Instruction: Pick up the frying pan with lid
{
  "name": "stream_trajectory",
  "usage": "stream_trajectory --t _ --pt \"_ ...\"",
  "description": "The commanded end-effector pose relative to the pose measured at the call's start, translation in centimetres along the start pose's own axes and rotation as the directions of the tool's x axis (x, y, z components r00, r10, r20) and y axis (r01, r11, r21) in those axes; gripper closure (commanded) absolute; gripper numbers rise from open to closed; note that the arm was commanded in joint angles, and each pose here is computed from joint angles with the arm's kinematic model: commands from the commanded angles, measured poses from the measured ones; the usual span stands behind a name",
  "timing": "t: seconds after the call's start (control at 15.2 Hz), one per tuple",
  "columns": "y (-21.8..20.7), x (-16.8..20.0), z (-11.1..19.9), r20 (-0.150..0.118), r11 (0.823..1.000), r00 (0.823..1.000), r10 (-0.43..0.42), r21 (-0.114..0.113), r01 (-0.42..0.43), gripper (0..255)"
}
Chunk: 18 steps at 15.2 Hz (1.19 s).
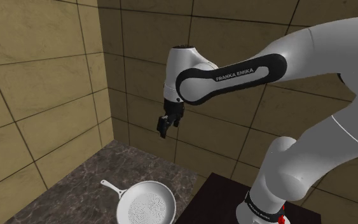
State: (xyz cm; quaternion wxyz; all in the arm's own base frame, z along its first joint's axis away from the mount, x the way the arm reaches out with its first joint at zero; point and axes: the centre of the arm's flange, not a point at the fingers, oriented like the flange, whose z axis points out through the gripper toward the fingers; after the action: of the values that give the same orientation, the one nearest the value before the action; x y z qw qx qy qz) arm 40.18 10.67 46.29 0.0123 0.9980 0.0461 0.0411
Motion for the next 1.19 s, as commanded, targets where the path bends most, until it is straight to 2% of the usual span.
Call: stream_trajectory --t 0.0,1.12 --pt "-1.0 0.9 2.2 0.002 1.000 1.000 0.000 0.010 0.000 0" --pt "-11.8 8.9 19.6 0.029 0.996 1.000 -0.002 0.088 0.000 0"
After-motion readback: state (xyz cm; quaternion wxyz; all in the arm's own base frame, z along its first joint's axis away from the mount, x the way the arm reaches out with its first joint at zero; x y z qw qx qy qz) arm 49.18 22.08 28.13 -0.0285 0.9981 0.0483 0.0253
